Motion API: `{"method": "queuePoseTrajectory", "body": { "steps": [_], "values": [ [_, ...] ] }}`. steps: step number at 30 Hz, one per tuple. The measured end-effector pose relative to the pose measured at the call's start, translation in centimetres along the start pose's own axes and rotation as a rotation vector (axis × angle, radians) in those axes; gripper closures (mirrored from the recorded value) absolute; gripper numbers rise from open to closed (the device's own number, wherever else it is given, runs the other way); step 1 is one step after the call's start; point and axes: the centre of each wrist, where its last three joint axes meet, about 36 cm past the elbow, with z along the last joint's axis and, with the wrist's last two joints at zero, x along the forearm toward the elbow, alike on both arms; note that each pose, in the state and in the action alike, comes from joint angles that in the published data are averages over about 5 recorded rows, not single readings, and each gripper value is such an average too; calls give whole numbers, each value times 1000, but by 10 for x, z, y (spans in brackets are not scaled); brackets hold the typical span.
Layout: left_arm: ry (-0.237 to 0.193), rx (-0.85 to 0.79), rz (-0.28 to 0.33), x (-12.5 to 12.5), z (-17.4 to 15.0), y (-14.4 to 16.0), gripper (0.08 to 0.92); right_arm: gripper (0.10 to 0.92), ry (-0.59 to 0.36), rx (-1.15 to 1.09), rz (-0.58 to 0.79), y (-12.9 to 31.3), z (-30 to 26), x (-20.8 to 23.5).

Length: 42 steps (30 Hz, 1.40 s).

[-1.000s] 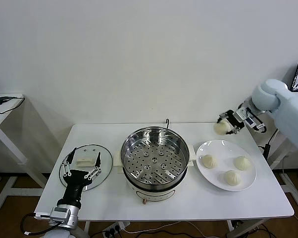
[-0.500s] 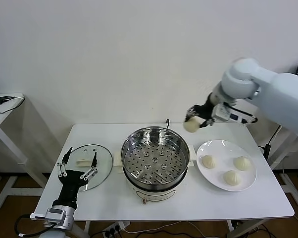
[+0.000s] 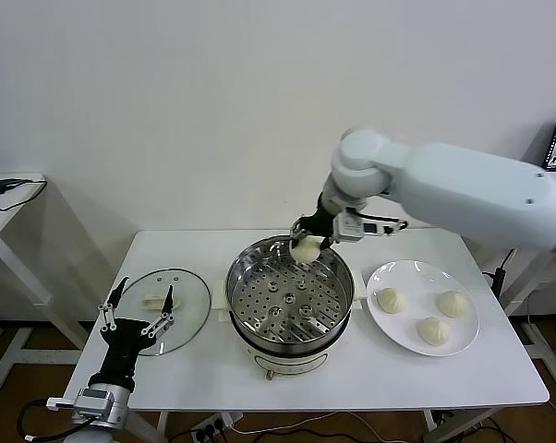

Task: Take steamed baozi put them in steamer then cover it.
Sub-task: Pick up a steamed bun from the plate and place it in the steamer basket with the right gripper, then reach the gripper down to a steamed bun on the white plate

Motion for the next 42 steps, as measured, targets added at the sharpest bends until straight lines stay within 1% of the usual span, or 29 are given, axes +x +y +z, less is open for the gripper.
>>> {"method": "queuePoseTrajectory", "body": {
  "steps": [7, 16, 18, 23, 25, 29, 34, 38, 42],
  "values": [
    [-1, -1, 0, 0, 2, 1, 177, 367, -20, -8, 6, -4, 10, -37],
    [1, 3, 0, 0, 3, 0, 177, 364, -37, -28, 13, 0, 14, -68],
    [2, 1, -1, 1, 3, 1, 177, 348, -41, -33, 13, 2, 14, -72],
    [5, -3, -3, 2, 4, 2, 177, 233, -48, -49, 18, 6, 13, -77],
    [5, -3, -3, 2, 4, 2, 177, 211, -48, -60, 26, 9, 13, -77],
    [5, -2, -1, 2, 4, 1, 177, 200, -47, -100, 57, 15, 13, -64],
    [4, -2, 3, 3, 3, -1, 177, 200, -27, -208, 93, 35, 17, -21],
    [4, -7, 12, 3, 2, -3, 177, 200, -4, -372, 82, 67, 16, 23],
    [8, -17, 22, 4, 3, -3, 177, 200, 5, -599, 50, 111, 8, 49]
  ]
}}
